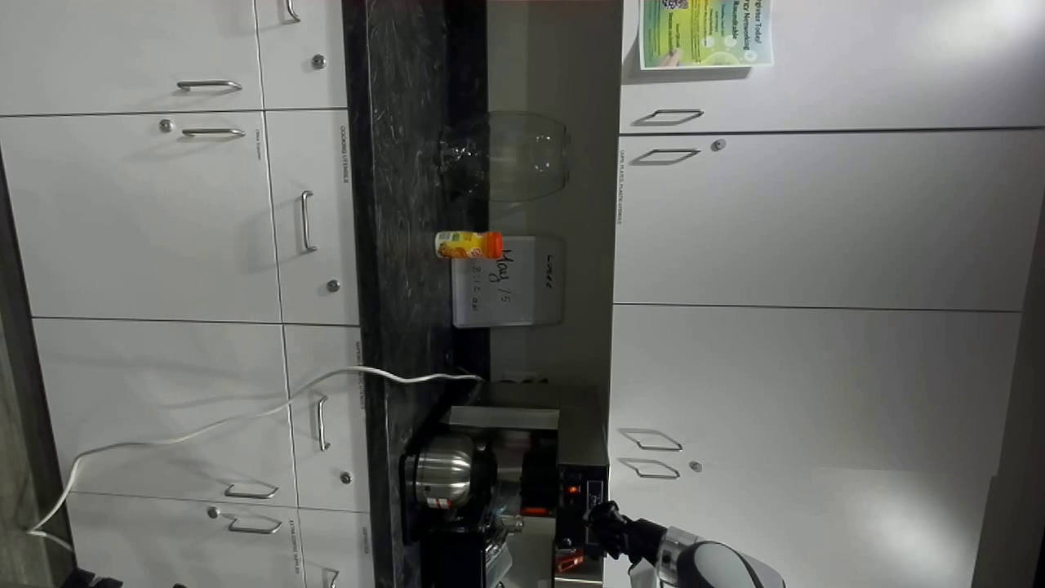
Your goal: Turn off the coffeemaker
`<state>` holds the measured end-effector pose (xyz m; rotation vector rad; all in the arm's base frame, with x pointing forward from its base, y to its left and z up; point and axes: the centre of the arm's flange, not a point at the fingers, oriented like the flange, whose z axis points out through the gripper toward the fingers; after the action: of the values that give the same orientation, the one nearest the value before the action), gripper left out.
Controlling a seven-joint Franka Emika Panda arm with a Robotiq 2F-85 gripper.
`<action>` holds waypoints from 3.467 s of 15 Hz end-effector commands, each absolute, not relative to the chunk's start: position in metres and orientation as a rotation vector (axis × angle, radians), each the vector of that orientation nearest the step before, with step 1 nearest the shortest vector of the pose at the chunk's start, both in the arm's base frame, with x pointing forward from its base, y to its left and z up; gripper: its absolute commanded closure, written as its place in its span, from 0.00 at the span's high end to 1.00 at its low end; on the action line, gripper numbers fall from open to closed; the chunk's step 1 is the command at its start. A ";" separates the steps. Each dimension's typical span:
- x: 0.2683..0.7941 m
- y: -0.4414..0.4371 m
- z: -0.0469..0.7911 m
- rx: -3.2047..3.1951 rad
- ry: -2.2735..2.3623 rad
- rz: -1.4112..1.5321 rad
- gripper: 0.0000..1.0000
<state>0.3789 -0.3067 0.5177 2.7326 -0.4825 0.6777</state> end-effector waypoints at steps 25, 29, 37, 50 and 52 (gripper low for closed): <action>0.429 -0.355 0.510 2.776 -0.338 0.740 0.00; 0.422 -0.351 0.513 2.781 -0.311 0.736 0.00; 0.384 -0.290 0.523 2.847 -0.241 0.690 0.00; 0.367 -0.261 0.547 2.879 -0.291 0.640 0.02; 0.366 -0.260 0.548 2.879 -0.293 0.641 0.13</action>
<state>0.3659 -0.2598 0.5476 2.8787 -0.2932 0.6413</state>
